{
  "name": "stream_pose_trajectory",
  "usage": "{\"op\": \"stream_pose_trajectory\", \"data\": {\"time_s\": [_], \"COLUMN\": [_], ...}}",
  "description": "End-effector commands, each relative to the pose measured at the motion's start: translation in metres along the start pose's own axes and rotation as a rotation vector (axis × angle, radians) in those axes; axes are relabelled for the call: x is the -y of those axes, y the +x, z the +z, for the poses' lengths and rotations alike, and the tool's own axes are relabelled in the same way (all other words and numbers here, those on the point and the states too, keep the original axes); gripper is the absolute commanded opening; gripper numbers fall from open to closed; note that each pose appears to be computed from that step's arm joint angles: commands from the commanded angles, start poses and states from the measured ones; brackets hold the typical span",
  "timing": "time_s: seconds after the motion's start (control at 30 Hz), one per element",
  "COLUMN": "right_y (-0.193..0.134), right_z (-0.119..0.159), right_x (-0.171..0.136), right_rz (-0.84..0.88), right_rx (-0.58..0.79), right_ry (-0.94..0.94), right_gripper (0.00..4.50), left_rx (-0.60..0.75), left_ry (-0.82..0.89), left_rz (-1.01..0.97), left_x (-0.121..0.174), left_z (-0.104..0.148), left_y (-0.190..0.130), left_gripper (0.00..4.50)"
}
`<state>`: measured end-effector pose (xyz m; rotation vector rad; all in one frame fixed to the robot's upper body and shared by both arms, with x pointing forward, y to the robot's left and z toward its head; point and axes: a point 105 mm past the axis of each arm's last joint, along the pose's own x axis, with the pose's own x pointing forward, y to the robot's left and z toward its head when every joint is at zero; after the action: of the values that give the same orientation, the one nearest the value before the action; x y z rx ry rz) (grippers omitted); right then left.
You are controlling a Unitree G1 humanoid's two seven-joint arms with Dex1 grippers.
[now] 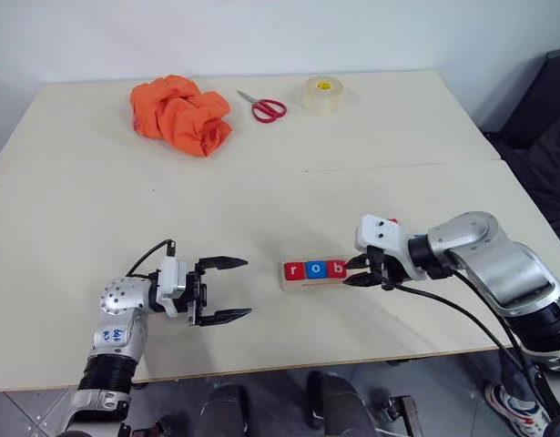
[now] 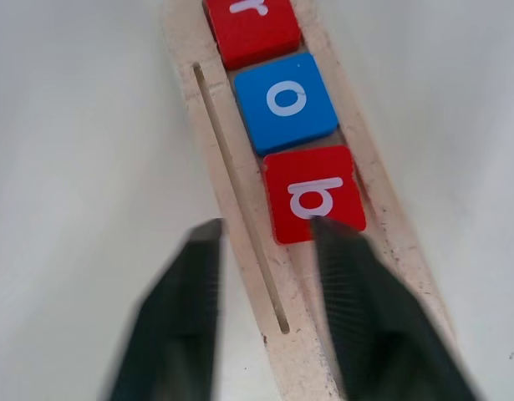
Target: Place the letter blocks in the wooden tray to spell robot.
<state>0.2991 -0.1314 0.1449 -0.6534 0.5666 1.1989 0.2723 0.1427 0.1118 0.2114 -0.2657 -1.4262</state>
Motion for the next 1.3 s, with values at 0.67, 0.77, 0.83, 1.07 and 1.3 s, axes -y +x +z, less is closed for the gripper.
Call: {"op": "stream_pose_trajectory", "data": {"time_s": [0.67,0.77,0.83,1.07,1.3], "right_y": [0.006,-0.004,-0.007,-0.011,0.0], "right_z": [0.015,0.019,0.013,-0.003,-0.012], "right_x": [0.005,0.0,0.005,0.027,0.033], "right_rz": [-0.003,0.014,-0.012,-0.087,-0.073], "right_rx": [0.047,0.059,0.042,-0.001,-0.018], "right_ry": [-0.065,-0.061,-0.055,-0.038,-0.046], "right_gripper": [0.02,0.02,0.02,0.02,0.02], "left_rx": [0.001,0.001,0.002,0.002,-0.001], "left_ry": [0.007,0.008,0.008,0.01,0.014], "left_rz": [0.004,0.003,0.002,0.001,0.004], "left_x": [0.007,0.007,0.007,0.007,0.008], "left_z": [0.002,0.002,0.002,0.003,0.004], "left_y": [-0.002,-0.002,-0.002,-0.002,-0.003], "left_gripper": [4.5,4.5,4.5,4.5,4.5]}}
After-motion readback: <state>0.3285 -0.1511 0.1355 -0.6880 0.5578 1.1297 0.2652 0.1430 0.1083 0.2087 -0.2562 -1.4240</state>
